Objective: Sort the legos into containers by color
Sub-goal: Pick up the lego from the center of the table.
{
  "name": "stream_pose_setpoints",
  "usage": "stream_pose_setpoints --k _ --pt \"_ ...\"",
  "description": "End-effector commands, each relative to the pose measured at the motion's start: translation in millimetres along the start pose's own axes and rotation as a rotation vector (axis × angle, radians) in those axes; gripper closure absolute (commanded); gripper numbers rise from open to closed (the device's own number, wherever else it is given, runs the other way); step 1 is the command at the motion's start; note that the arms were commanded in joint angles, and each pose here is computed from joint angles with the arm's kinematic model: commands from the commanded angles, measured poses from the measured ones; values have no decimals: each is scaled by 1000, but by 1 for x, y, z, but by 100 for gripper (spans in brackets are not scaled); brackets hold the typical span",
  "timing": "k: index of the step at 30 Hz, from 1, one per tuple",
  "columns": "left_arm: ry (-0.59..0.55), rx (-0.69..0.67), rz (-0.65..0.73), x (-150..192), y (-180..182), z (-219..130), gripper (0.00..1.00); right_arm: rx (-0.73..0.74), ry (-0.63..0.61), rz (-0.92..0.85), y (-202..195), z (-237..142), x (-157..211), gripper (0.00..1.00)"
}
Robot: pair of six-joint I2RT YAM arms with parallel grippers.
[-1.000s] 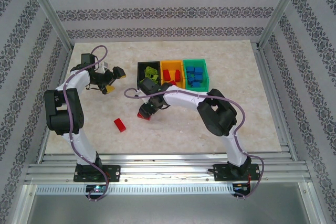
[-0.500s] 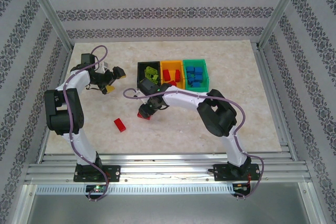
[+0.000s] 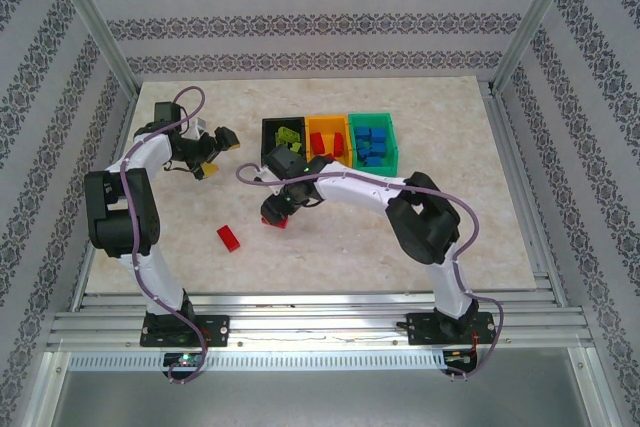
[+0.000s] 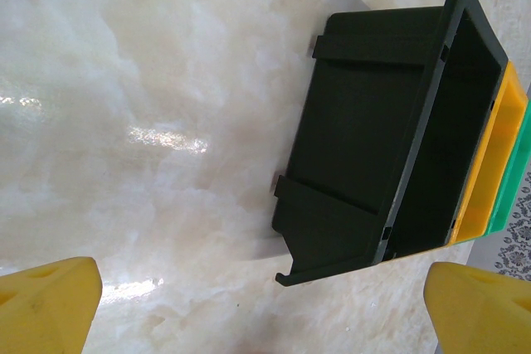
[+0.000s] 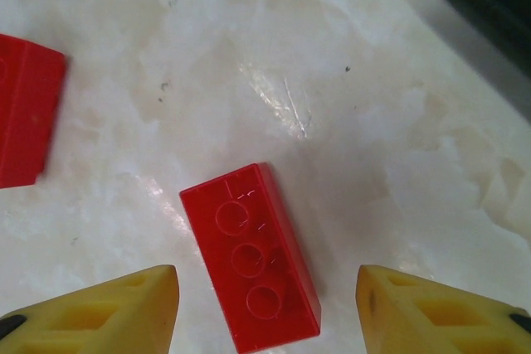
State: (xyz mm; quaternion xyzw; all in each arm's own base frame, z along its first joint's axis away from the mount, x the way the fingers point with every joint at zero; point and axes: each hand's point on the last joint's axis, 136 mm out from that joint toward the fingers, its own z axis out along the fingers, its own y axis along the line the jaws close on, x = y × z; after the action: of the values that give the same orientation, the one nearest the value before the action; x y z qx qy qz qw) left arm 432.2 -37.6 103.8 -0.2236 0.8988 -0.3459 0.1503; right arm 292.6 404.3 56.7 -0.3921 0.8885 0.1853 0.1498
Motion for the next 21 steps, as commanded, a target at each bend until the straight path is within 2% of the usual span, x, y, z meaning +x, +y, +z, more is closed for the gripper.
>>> stream_pose_setpoints --k 1,6,10,12,16,21 --pt "-3 -2 1 -2 3 -5 0 -13 68 2 4 20 17 41" --pt "3 -5 -2 -1 4 -3 0 -1 94 -3 2 30 24 45" --pt "-1 -6 -1 -3 4 -3 0 14 88 -7 0 29 23 66" --pt "5 -11 -4 -1 6 -2 0 27 77 -7 -3 25 23 69" --pt "-1 -7 -1 -3 5 -3 0 44 14 22 -16 1 9 72" --pt "1 -9 -1 -2 5 -3 0 108 -127 131 -57 -46 -10 71"
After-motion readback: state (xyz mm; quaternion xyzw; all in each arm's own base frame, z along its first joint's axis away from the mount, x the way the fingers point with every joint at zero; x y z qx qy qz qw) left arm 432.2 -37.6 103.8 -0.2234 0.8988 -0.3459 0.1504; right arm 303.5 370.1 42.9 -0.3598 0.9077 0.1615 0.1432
